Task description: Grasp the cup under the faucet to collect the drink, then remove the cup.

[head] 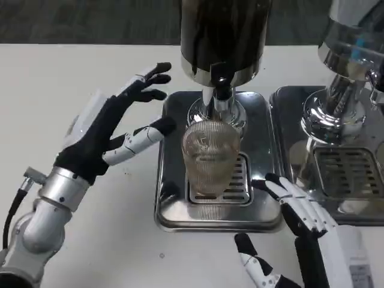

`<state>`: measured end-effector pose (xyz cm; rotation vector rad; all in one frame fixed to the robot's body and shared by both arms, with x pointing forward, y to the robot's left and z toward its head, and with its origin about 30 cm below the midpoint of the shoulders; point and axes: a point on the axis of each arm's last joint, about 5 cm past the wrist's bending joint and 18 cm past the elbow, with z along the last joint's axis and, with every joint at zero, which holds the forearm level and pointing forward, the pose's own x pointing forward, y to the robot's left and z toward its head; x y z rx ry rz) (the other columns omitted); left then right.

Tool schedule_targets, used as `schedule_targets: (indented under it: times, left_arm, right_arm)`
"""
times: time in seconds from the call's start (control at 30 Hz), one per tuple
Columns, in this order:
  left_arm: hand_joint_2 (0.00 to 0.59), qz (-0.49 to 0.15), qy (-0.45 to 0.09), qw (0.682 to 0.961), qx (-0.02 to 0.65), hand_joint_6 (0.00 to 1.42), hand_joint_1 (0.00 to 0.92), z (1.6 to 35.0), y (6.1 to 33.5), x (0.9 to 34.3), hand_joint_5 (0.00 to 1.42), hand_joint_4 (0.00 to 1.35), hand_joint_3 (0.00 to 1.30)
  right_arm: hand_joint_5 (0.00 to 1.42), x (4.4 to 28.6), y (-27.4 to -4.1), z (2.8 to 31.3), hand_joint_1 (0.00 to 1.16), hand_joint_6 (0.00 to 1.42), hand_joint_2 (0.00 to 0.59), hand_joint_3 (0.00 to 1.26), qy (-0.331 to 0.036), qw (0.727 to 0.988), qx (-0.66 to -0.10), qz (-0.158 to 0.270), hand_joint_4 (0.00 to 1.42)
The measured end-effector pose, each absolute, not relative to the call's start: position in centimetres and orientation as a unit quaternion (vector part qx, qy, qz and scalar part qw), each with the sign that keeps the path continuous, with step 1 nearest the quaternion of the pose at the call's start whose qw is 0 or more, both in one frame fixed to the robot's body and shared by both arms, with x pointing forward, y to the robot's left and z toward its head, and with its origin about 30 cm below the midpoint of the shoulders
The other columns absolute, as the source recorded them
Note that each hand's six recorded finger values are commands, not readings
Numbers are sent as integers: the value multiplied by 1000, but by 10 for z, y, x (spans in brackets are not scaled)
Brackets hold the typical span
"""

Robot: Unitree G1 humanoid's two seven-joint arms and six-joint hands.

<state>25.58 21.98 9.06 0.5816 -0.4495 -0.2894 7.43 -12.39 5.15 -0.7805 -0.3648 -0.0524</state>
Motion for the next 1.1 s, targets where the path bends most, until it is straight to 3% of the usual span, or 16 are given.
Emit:
schedule_targets:
  times: [0.43,0.73,1.1]
  left_arm:
    - [106,-175,-324,913,176,362,0,142,253,255,449,425,379]
    - [93,-305,-266,912,71,269,0,176,260,283,356,312,334]
    - [91,-426,-191,884,-19,126,0,183,242,305,181,113,187]
  right_arm:
    - [225,78,-124,49,482,321,363,295,-174,910,-374,-24,197]
    - [225,81,-124,47,478,325,364,295,-173,914,-365,-26,197]
    - [234,81,-121,45,476,327,364,295,-167,918,-358,-38,197]
